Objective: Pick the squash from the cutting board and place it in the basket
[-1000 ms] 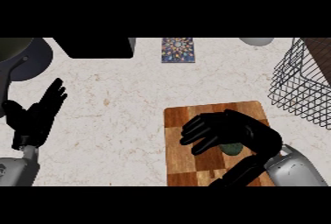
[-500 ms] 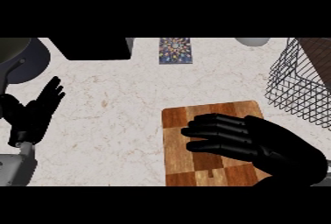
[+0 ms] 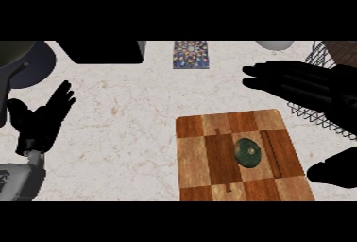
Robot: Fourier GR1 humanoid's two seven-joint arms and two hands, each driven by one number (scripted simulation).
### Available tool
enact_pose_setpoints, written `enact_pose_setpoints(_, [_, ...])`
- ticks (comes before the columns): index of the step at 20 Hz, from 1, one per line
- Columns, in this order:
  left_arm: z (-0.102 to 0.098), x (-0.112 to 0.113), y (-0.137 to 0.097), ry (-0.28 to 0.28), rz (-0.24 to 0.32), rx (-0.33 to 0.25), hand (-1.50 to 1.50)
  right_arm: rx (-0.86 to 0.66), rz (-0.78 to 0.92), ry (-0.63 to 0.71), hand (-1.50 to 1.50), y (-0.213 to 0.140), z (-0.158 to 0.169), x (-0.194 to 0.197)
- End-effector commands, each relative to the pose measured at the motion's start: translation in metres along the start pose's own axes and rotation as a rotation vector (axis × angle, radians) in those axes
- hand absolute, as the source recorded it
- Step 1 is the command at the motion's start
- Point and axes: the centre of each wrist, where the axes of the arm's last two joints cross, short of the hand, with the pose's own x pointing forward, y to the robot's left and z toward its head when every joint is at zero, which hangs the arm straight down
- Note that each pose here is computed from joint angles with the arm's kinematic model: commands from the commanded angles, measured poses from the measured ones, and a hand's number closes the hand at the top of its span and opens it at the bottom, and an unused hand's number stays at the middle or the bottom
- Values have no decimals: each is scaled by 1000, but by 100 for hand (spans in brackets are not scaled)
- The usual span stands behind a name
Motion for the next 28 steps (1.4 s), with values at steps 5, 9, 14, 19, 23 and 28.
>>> enact_pose_setpoints(5, [-18,15,16,-5,9,-6,0,256,-21,46,-150,-50,15,-25])
enact_pose_setpoints(9, [-2,-7,1,-14,-2,3,0,279,-137,12,-150,-49,38,-54])
enact_pose_setpoints(14, [1,1,9,-2,23,-12,0,175,-212,-20,-150,-34,55,-75])
enact_pose_setpoints(19, [2,-2,15,-7,4,-2,0,147,-263,-51,-150,4,71,-90])
enact_pose_setpoints(23, [-4,-16,3,-11,5,-2,0,141,-277,-58,-150,48,60,-99])
enact_pose_setpoints(28, [4,-2,1,-7,7,-2,0,73,-283,-69,-150,99,41,-107])
